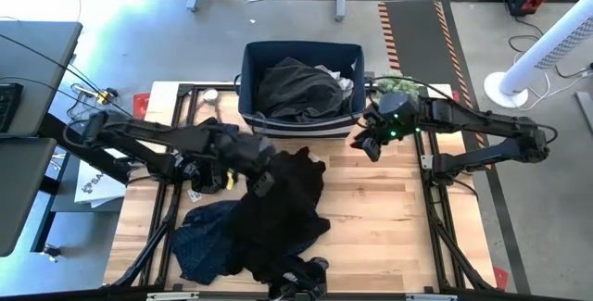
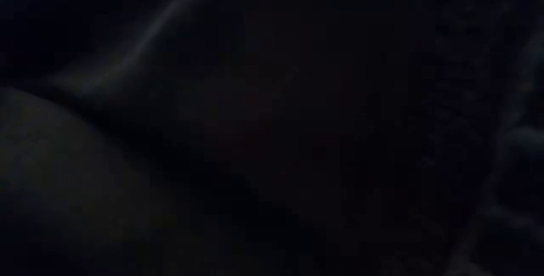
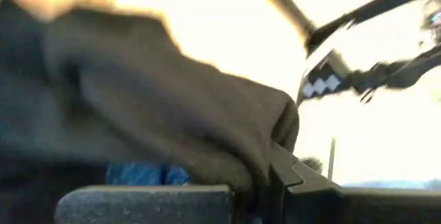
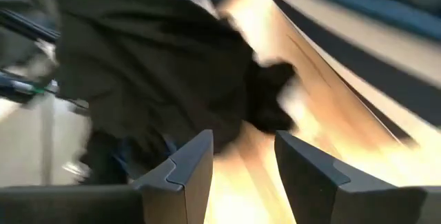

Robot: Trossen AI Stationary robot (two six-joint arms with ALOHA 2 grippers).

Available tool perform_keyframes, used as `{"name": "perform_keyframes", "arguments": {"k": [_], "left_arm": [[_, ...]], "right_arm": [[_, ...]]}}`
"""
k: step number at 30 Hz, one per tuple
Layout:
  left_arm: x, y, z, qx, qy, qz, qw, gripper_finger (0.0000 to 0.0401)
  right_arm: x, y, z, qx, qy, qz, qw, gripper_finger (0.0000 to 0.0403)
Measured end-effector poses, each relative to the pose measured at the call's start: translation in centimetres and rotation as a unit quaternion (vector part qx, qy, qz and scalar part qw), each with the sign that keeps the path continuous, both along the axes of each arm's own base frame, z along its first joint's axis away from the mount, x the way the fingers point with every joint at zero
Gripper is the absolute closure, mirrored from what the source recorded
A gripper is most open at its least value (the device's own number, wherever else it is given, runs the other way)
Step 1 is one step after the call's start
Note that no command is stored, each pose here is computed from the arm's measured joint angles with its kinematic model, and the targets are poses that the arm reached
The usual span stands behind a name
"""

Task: Sort clothes
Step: Put the black shirt into the laundry bin

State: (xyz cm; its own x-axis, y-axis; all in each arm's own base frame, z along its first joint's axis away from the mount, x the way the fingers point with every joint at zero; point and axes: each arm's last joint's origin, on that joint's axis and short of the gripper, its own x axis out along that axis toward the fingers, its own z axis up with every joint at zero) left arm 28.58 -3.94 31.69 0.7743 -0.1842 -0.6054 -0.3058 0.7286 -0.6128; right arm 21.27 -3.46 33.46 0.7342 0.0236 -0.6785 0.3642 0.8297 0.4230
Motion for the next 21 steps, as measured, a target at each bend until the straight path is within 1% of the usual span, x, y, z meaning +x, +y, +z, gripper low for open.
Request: {"name": "perform_keyframes", "arguments": {"k": [2,5,8,10,12,15,18,21], "left_arm": [[-0.3,0.5,2.8,0.021,-0.048,0.016,0.998,0.039],[-0.5,1.4,7.2,0.054,-0.121,0.038,0.99,0.039],[-0.8,2.4,11.0,0.093,-0.181,0.052,0.978,0.039],[-1.1,3.0,12.9,0.115,-0.208,0.057,0.97,0.039],[-1.3,3.6,14.2,0.133,-0.226,0.065,0.963,0.039],[-1.4,4.4,15.1,0.163,-0.236,0.078,0.955,0.039],[-1.4,5.3,15.2,0.189,-0.233,0.095,0.949,0.039],[-1.5,6.1,15.2,0.203,-0.229,0.112,0.946,0.039]], "right_arm": [[1.0,0.0,0.5,0.004,-0.048,0.022,0.999,0.025],[2.4,-0.2,1.8,-0.008,-0.141,0.043,0.989,0.025],[3.1,-0.3,3.5,-0.027,-0.231,0.048,0.971,0.025],[3.3,-0.3,4.8,-0.042,-0.297,0.049,0.953,0.0249],[3.4,-0.3,6.2,-0.054,-0.345,0.048,0.936,0.0246],[3.6,-0.4,8.3,-0.08,-0.378,0.047,0.921,0.0229],[4.2,-0.5,9.7,-0.109,-0.384,0.056,0.915,0.0198],[5.2,-0.7,10.4,-0.136,-0.363,0.065,0.919,0.016]]}}
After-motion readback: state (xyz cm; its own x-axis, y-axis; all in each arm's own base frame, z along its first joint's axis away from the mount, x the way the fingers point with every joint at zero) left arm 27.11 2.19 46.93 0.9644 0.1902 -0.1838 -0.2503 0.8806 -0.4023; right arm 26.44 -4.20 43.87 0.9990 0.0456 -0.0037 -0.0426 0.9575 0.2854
